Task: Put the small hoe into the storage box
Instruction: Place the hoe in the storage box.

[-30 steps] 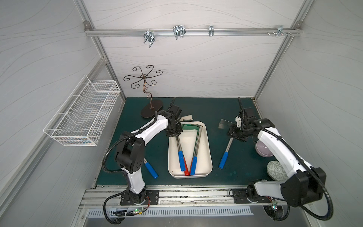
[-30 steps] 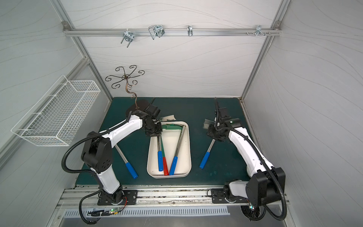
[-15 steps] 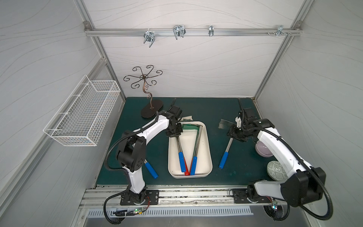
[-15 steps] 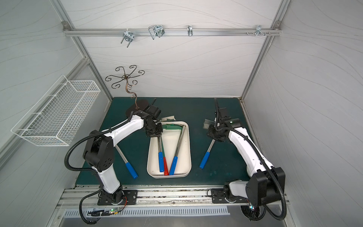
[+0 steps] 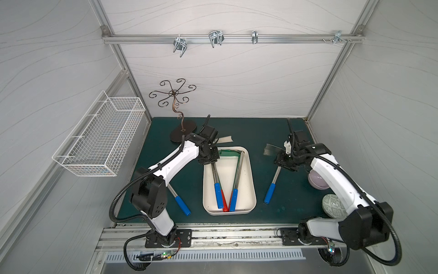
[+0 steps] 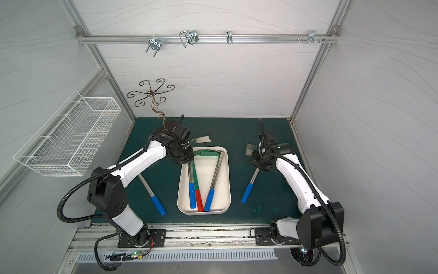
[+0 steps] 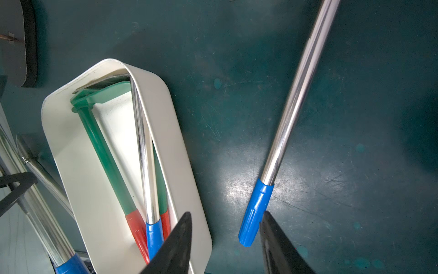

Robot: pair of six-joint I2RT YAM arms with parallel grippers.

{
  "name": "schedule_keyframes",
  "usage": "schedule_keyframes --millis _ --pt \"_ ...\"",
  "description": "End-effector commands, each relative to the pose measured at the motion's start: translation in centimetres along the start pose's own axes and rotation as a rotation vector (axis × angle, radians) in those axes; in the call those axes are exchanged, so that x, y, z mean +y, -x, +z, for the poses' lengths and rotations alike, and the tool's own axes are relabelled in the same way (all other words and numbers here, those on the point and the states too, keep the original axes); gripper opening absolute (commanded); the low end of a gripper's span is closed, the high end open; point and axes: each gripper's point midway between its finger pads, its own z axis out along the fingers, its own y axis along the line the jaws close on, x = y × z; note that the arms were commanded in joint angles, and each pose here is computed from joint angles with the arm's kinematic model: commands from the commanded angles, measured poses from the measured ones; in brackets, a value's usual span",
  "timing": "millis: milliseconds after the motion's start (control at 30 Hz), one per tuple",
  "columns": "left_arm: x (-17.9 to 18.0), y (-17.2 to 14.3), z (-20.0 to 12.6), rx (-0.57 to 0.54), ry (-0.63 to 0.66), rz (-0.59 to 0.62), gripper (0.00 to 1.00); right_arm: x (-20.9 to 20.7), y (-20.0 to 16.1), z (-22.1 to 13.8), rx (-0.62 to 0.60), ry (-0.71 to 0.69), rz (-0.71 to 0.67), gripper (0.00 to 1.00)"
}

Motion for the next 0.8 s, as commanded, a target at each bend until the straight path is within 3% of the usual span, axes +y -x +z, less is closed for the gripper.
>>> schedule_keyframes --millis 0,433,767 --pt "0.0 0.3 0.5 -0.008 0.017 -0.023 0.00 -0.3 -0.6 0.0 0.025 -0.002 0.004 0.49" --pt "0.9 -0.5 4.4 0.064 0.073 -0.035 0.00 -0.4 -0.5 0.2 0.028 -0.006 -0.001 0.49" --pt "0.2 0.5 3.9 0.029 0.061 -0.041 0.00 -0.4 -0.5 0.3 0.028 -0.010 -0.004 0.49"
